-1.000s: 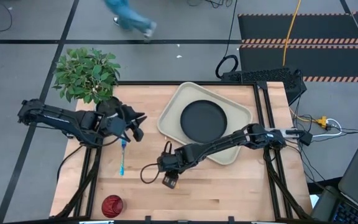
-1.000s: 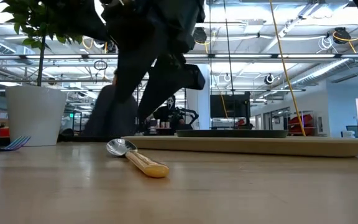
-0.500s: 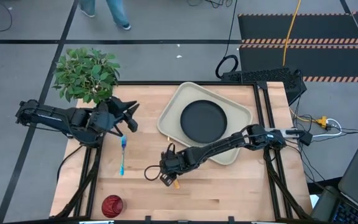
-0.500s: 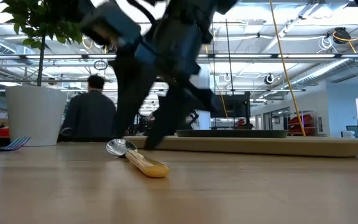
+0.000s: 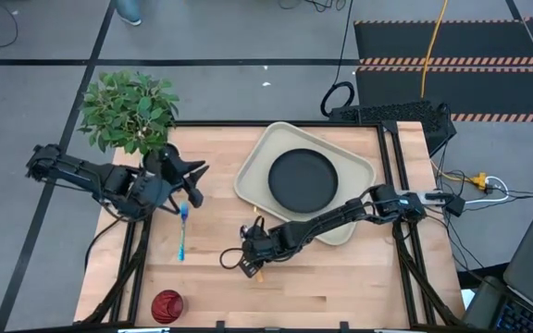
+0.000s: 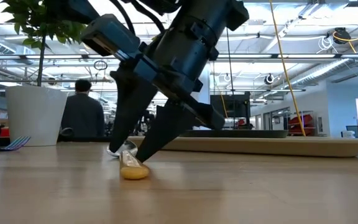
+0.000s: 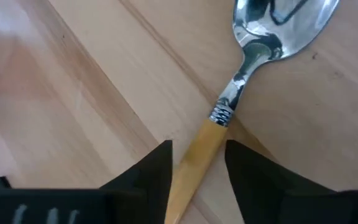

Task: Pick and place plate/cup/fork/spoon on tray
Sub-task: Put the spoon on the tray, then put the spoon to the right of the black plate on the tray

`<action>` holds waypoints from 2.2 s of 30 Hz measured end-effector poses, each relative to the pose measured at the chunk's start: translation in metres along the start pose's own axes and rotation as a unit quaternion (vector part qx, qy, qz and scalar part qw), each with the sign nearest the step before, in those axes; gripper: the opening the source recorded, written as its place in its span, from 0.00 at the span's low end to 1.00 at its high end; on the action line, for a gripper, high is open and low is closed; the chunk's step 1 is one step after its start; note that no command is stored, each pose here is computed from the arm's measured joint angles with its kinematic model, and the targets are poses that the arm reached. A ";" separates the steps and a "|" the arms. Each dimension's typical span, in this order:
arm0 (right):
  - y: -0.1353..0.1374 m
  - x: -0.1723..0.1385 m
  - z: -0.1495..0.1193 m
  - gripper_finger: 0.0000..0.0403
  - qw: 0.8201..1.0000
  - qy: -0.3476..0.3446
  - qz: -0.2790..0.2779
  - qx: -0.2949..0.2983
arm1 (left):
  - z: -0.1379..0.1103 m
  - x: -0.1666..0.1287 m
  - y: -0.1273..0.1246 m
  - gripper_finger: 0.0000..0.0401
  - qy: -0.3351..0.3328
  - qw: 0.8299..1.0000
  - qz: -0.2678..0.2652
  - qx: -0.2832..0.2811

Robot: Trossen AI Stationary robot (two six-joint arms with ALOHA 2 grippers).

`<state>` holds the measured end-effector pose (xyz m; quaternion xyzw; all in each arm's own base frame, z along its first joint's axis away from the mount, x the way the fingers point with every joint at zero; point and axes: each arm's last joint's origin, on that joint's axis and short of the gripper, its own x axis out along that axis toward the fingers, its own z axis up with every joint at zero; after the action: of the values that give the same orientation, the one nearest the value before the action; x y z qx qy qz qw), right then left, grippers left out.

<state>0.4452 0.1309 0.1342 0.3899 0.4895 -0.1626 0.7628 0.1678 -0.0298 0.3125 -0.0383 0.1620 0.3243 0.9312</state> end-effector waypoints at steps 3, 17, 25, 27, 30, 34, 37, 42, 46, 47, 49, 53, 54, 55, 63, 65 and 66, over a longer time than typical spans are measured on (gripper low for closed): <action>-0.006 0.004 -0.006 0.29 1.000 0.004 -0.011 0.000 | -0.001 -0.004 -0.003 0.20 0.000 1.000 -0.014 0.003; -0.030 0.014 -0.024 0.02 0.994 0.048 -0.069 -0.069 | -0.004 -0.012 -0.010 0.20 -0.002 0.999 -0.043 0.012; -0.025 -0.031 -0.022 0.00 0.988 0.009 -0.108 -0.107 | -0.004 -0.013 -0.011 0.20 -0.004 0.999 -0.046 0.016; -0.025 -0.047 -0.023 0.00 0.986 -0.004 -0.128 -0.111 | -0.004 -0.013 -0.011 0.20 -0.004 0.999 -0.046 0.016; -0.024 -0.074 -0.019 0.00 0.984 -0.029 -0.145 -0.104 | -0.004 -0.013 -0.011 0.20 -0.004 0.999 -0.046 0.015; -0.019 -0.099 -0.025 0.00 0.983 -0.049 -0.146 -0.101 | -0.004 -0.013 -0.011 0.20 -0.005 0.999 -0.046 0.015; -0.016 -0.101 -0.029 0.00 0.985 -0.050 -0.138 -0.095 | -0.003 -0.013 -0.011 0.20 -0.005 0.999 -0.046 0.014; -0.011 -0.095 -0.035 0.02 0.986 -0.048 -0.086 -0.132 | -0.003 -0.013 -0.011 0.20 -0.005 0.999 -0.047 0.013; -0.023 -0.076 -0.042 0.14 0.986 -0.039 -0.062 -0.148 | -0.003 -0.014 -0.012 0.20 -0.005 0.999 -0.049 0.013; -0.027 -0.072 -0.044 0.19 0.986 -0.038 -0.062 -0.149 | -0.004 -0.014 -0.012 0.20 -0.005 0.999 -0.050 0.014; -0.035 -0.067 -0.047 0.28 0.985 -0.034 -0.070 -0.153 | -0.004 -0.015 -0.012 0.20 -0.005 0.999 -0.052 0.015; -0.047 -0.060 -0.049 0.44 0.981 -0.035 -0.093 -0.167 | -0.004 -0.015 -0.013 0.20 -0.005 0.998 -0.054 0.016; -0.047 -0.061 -0.048 0.48 0.980 -0.040 -0.093 -0.173 | -0.004 -0.015 -0.013 0.20 -0.005 0.998 -0.054 0.016; -0.046 -0.061 -0.048 0.50 0.978 -0.044 -0.091 -0.181 | -0.004 -0.015 -0.013 0.20 -0.005 0.998 -0.054 0.016; -0.052 -0.059 -0.049 0.53 0.970 -0.049 -0.110 -0.212 | -0.004 -0.015 -0.013 0.20 -0.006 0.998 -0.054 0.020; -0.056 -0.057 -0.050 0.51 0.968 -0.051 -0.119 -0.214 | -0.004 -0.015 -0.013 0.20 -0.006 0.998 -0.054 0.020; -0.058 -0.056 -0.051 0.50 0.968 -0.051 -0.120 -0.214 | -0.004 -0.015 -0.013 0.20 -0.006 0.998 -0.054 0.020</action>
<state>0.3509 0.1248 0.1465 0.1471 0.5163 -0.1642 0.8276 0.1634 -0.0495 0.3134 -0.0268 0.1605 0.2708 0.9488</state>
